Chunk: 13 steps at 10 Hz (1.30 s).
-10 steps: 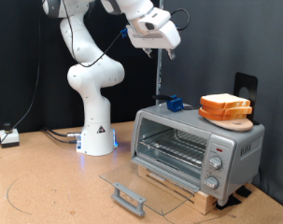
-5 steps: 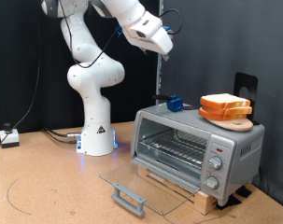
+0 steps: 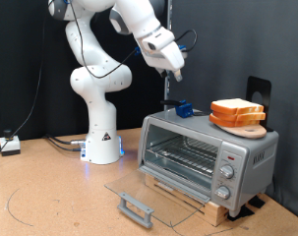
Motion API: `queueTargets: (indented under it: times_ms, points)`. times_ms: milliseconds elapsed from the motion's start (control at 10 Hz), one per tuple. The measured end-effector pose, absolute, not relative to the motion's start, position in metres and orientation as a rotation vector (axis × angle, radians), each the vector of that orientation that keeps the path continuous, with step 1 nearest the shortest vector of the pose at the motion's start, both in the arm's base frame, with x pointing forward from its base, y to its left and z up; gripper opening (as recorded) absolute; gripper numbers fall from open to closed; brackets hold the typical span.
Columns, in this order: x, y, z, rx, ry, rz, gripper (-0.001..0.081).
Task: Make a piece of toast with the oven
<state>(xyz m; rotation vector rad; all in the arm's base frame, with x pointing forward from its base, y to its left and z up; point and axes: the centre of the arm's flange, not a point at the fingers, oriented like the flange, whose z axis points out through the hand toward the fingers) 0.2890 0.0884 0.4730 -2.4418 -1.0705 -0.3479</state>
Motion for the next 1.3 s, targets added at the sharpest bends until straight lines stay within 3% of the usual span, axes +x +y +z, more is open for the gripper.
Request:
queueTargets:
  times_ms: [1300]
  points:
    - [0.284,0.135,0.403,-2.495,-1.111,-0.192,0.0809]
